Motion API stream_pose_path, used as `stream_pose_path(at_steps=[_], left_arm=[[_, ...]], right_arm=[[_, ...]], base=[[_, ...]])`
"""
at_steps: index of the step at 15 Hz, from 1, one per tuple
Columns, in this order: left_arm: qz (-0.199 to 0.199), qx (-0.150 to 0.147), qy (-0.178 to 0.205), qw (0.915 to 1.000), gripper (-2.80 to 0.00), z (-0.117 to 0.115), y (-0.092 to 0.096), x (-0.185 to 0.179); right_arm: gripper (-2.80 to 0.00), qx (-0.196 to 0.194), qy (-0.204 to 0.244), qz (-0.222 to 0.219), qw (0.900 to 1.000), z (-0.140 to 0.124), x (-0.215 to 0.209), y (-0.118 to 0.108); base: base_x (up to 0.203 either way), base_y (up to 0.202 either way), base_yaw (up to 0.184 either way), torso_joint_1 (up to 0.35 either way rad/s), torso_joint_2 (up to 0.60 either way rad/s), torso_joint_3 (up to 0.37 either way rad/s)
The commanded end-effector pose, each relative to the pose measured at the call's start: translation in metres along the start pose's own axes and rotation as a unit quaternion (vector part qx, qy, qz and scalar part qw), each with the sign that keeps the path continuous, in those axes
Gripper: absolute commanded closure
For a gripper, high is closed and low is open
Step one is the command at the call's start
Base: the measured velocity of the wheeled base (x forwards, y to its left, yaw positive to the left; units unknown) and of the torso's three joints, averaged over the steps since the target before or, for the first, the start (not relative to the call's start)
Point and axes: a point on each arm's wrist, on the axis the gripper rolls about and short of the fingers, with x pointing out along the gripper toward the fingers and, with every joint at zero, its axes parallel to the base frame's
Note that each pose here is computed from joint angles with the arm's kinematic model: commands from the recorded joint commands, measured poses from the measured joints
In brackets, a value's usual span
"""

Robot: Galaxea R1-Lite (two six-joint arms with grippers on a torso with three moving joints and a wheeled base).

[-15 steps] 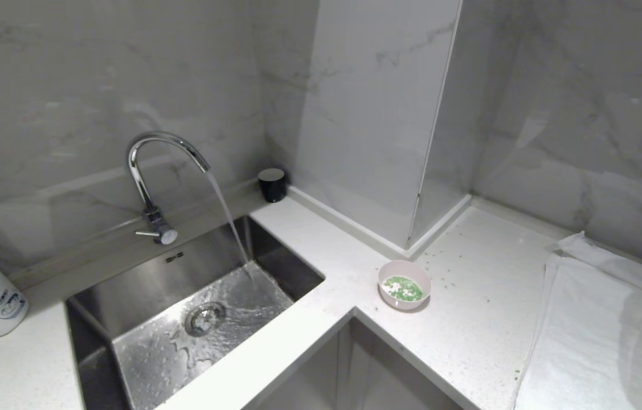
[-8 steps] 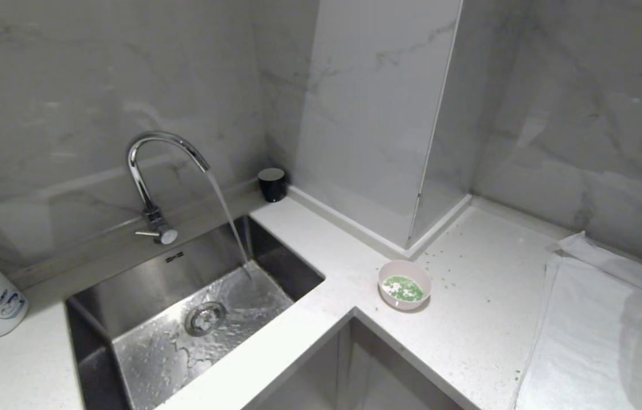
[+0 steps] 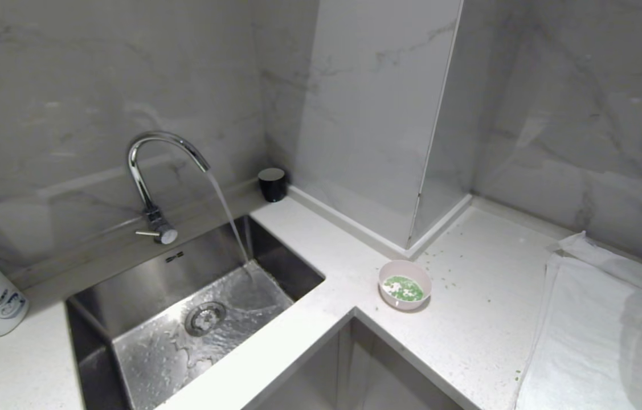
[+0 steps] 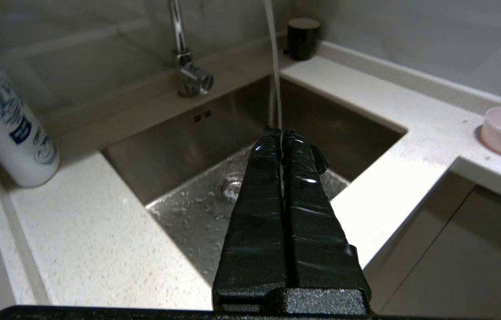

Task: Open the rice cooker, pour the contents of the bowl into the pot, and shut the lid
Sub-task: Pick up the bowl on the table

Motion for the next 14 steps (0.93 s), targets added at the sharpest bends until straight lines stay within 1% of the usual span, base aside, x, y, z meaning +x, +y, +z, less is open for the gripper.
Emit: stream_pose_path(at_steps=[1,3,5,6,7,8,9,10,11,13,14], left_arm=[[-0.021,-0.008,0.047,0.9987,0.0,0.03,0.001,0.026],[-0.045,-0.016,0.077,0.9959,0.0,0.054,0.002,0.058],[-0.084,-0.028,0.121,0.9887,0.0,0.07,0.0,0.099],[-0.117,-0.039,0.137,0.983,0.0,0.078,-0.006,0.118],[-0.168,-0.051,0.145,0.9737,0.0,0.09,-0.019,0.137],[-0.206,-0.058,0.161,0.9636,0.0,0.098,-0.036,0.158],[-0.223,-0.057,0.18,0.9563,0.0,0.101,-0.056,0.179],[-0.228,-0.051,0.202,0.9511,0.0,0.101,-0.079,0.204],[-0.227,-0.047,0.218,0.9478,0.0,0.099,-0.102,0.226],[-0.227,-0.044,0.243,0.9421,0.0,0.09,-0.15,0.27],[-0.228,-0.041,0.252,0.9397,0.0,0.082,-0.175,0.29]], right_arm=[[0.0,-0.001,0.001,0.002,1.0,-0.001,0.0,0.0],[0.0,0.009,0.001,0.0,1.0,-0.001,0.0,0.0],[0.0,0.011,0.0,0.0,1.0,0.0,0.0,0.0],[0.0,0.011,0.0,0.0,1.0,0.0,0.0,0.0],[0.0,0.011,0.0,0.0,1.0,0.0,0.0,0.0],[0.0,0.011,0.0,0.0,1.0,0.0,0.0,0.0],[0.0,0.011,0.0,0.0,1.0,0.0,0.0,0.0],[0.0,0.011,0.0,0.0,1.0,0.0,0.0,0.0],[0.0,0.011,0.0,0.0,1.0,0.0,0.0,0.0],[0.0,0.011,0.0,0.0,1.0,0.0,0.0,0.0],[0.0,0.011,0.0,0.0,1.0,0.0,0.0,0.0]], base=[[0.0,0.0,0.0,0.0,0.0,0.0],[0.0,0.0,0.0,0.0,0.0,0.0],[0.0,0.0,0.0,0.0,0.0,0.0],[0.0,0.0,0.0,0.0,0.0,0.0],[0.0,0.0,0.0,0.0,0.0,0.0],[0.0,0.0,0.0,0.0,0.0,0.0],[0.0,0.0,0.0,0.0,0.0,0.0],[0.0,0.0,0.0,0.0,0.0,0.0],[0.0,0.0,0.0,0.0,0.0,0.0],[0.0,0.0,0.0,0.0,0.0,0.0],[0.0,0.0,0.0,0.0,0.0,0.0]])
